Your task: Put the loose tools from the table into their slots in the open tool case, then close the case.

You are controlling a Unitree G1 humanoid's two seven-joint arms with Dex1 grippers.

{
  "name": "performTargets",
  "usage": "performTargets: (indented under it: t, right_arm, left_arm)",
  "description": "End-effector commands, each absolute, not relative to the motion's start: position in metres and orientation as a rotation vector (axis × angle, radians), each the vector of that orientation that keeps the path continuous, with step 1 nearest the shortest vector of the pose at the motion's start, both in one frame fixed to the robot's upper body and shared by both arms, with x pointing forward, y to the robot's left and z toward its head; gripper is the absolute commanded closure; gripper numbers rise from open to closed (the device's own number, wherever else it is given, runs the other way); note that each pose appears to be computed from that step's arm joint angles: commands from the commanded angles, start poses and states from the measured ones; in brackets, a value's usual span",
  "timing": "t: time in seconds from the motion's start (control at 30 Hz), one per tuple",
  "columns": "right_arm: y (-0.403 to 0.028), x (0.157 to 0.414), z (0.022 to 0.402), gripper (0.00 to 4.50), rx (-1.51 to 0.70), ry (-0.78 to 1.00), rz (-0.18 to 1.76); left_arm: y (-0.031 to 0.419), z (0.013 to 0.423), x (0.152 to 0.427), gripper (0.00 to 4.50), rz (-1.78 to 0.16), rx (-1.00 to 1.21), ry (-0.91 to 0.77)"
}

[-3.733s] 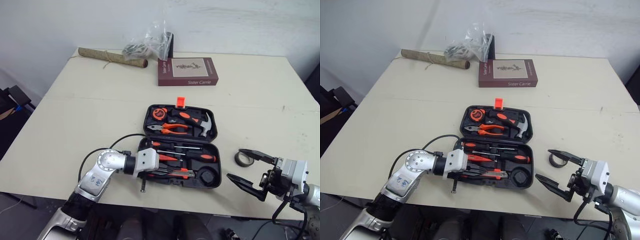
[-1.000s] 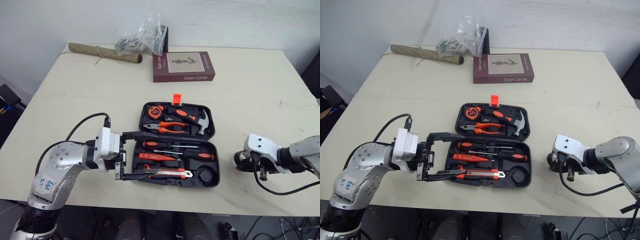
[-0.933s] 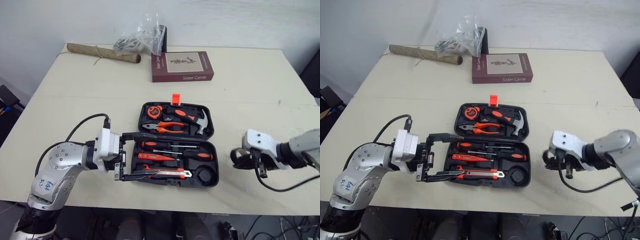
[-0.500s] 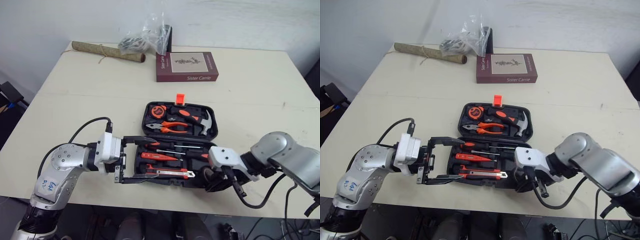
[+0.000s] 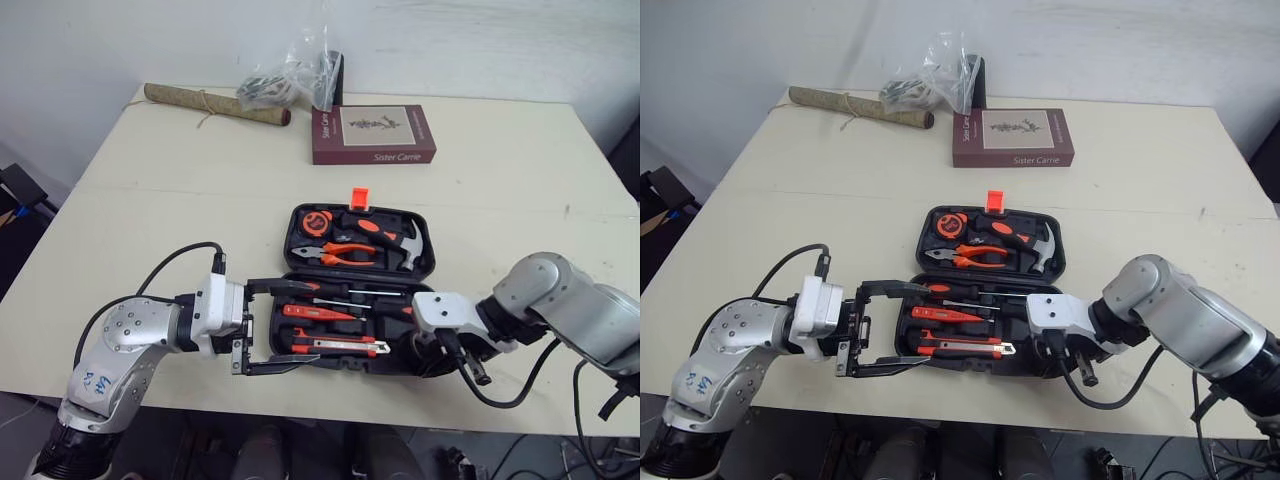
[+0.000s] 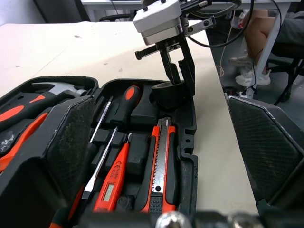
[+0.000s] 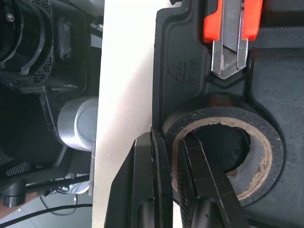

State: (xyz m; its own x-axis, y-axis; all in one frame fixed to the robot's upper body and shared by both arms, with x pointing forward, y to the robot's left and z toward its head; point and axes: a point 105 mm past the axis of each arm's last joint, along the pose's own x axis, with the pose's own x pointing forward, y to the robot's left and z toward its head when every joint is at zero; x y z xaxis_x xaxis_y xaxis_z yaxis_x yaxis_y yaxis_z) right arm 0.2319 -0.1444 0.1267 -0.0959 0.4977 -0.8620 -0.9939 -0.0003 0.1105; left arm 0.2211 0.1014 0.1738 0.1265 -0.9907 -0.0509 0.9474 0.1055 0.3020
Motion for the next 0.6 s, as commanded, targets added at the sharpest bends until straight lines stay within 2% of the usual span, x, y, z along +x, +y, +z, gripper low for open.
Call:
performTargets:
  t: [0.03, 0.33, 0.6]
  right_arm:
    - [-0.158, 0.251, 0.123, 4.49, -0.765, 0.939, 1.310]
    - [-0.152, 0.253, 0.127, 4.49, -0.647, 0.985, 1.300]
    - [-0.139, 0.245, 0.157, 4.49, -0.566, 0.944, 1.381]
  left_arm:
    - [0.099, 0.180, 0.216, 0.00, -1.435, 0.315, -0.215]
    - [0.095, 0.178, 0.215, 0.00, -1.425, 0.305, -0.220]
    - [0.094, 0.176, 0.213, 0.00, -1.415, 0.294, -0.221]
